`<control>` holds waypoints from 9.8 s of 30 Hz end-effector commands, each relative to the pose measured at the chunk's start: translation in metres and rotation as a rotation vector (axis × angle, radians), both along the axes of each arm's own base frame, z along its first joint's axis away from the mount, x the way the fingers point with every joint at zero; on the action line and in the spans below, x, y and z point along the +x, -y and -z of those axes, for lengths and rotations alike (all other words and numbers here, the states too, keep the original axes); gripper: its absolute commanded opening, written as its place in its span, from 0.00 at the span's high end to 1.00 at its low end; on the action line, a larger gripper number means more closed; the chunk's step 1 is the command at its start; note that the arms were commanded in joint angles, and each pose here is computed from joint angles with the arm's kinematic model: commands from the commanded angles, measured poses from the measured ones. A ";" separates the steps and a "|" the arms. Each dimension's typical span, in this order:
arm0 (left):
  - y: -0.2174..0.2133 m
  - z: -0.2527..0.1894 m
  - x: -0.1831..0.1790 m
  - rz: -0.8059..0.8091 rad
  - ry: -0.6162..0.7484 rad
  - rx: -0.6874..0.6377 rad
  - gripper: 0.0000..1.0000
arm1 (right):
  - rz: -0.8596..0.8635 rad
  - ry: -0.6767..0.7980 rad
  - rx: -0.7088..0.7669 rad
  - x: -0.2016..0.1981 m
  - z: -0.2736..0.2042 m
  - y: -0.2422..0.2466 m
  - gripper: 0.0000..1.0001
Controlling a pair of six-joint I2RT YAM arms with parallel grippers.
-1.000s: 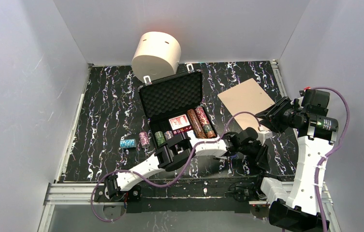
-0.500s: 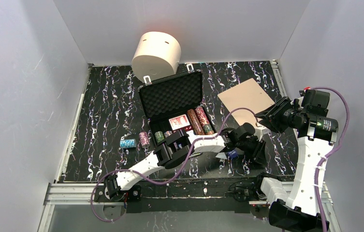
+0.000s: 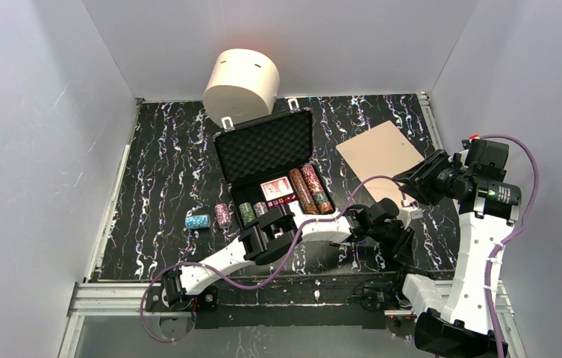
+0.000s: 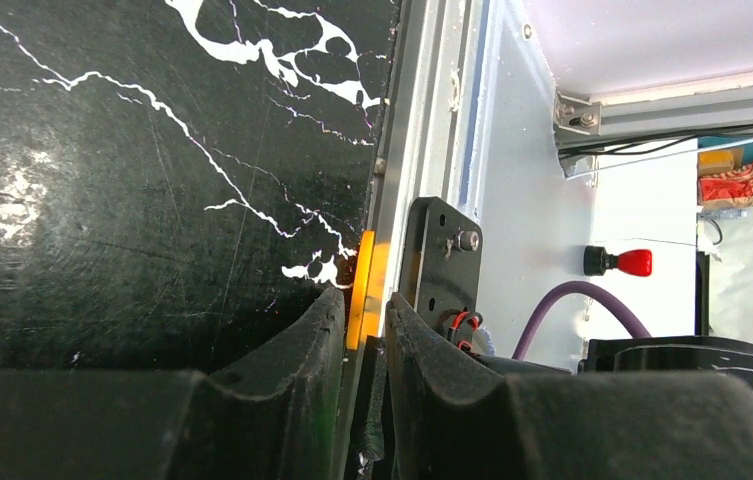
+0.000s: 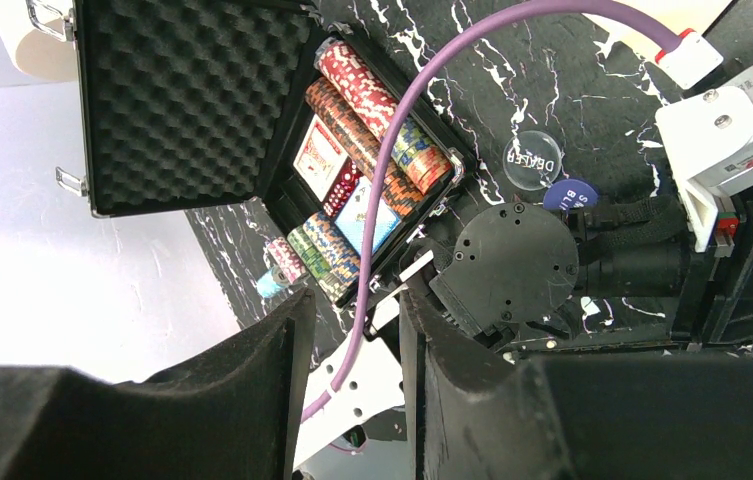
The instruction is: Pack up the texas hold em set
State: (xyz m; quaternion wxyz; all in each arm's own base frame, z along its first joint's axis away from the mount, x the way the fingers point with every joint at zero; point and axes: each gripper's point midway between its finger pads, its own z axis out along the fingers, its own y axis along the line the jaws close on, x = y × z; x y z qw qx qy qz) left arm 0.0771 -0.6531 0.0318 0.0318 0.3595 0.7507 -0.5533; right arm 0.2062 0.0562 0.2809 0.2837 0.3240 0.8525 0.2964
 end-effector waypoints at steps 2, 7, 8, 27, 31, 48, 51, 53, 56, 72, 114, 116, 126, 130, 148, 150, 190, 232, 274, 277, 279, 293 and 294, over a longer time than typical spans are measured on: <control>-0.010 0.025 -0.005 0.002 0.016 0.080 0.76 | -0.012 0.032 0.001 0.001 -0.003 -0.002 0.55; -0.009 0.028 -0.009 0.013 0.023 0.085 0.76 | -0.010 0.032 -0.001 0.001 -0.003 -0.002 0.55; -0.009 0.028 -0.011 0.018 0.026 0.086 0.76 | -0.009 0.030 -0.001 0.000 -0.002 -0.002 0.55; 0.001 0.029 -0.020 0.025 0.029 0.067 0.75 | -0.017 0.047 0.002 -0.002 -0.008 -0.004 0.55; -0.002 0.033 -0.016 0.010 0.063 0.084 0.70 | -0.019 0.045 0.003 -0.002 -0.007 -0.004 0.54; -0.013 0.052 -0.014 0.006 0.194 0.149 0.82 | -0.019 0.041 0.001 -0.004 -0.004 -0.004 0.54; -0.016 0.054 -0.019 0.026 0.206 0.152 0.82 | -0.019 0.041 0.001 -0.004 -0.004 -0.004 0.54; -0.018 0.056 -0.022 0.037 0.209 0.154 0.83 | -0.017 0.041 0.000 -0.004 -0.004 -0.004 0.54; -0.019 0.056 -0.023 0.045 0.212 0.154 0.86 | -0.015 0.041 0.001 -0.004 -0.004 -0.004 0.54; -0.004 0.001 -0.005 0.002 0.227 0.026 1.00 | 0.011 0.046 -0.010 -0.002 -0.006 0.000 0.54; -0.196 -0.123 0.152 -0.612 0.192 0.183 1.00 | -0.013 0.117 0.251 0.015 -0.043 -0.029 0.48; -0.221 -0.129 0.152 -0.654 0.194 0.207 1.00 | -0.023 0.111 0.241 0.013 -0.038 -0.029 0.47; -0.336 -0.156 0.190 -0.952 0.244 0.291 1.00 | -0.061 0.068 0.262 0.013 0.006 -0.032 0.46; -0.371 -0.158 0.218 -1.128 0.284 0.349 1.00 | -0.028 0.064 0.250 0.012 0.014 -0.029 0.46; -0.400 -0.130 0.269 -1.543 0.222 0.337 1.00 | -0.129 0.052 0.227 0.032 0.012 -0.036 0.43; -0.402 -0.123 0.273 -1.572 0.214 0.349 1.00 | -0.136 0.076 0.217 0.036 0.007 -0.037 0.43; -0.434 -0.093 0.259 -1.636 0.234 0.527 0.58 | -0.127 0.029 0.127 0.036 0.005 -0.029 0.44; -0.457 -0.246 0.216 -1.427 0.563 0.155 0.02 | 0.040 -0.573 -0.396 -0.058 0.239 -0.094 0.09; -0.459 -0.236 0.208 -1.392 0.568 0.172 0.02 | -0.084 -0.624 -0.584 -0.035 0.266 -0.094 0.39; -0.460 -0.238 0.209 -1.396 0.575 0.167 0.02 | -0.105 -0.588 -0.595 -0.028 0.253 -0.097 0.41; -0.460 -0.240 0.210 -1.399 0.580 0.166 0.02 | -0.121 -0.567 -0.592 -0.025 0.243 -0.099 0.42; -0.471 -0.255 0.215 -1.448 0.633 0.171 0.02 | -0.261 -0.335 -0.441 -0.015 0.169 -0.129 0.46; -0.472 -0.260 0.215 -1.447 0.644 0.165 0.02 | -0.284 -0.324 -0.439 -0.010 0.165 -0.135 0.46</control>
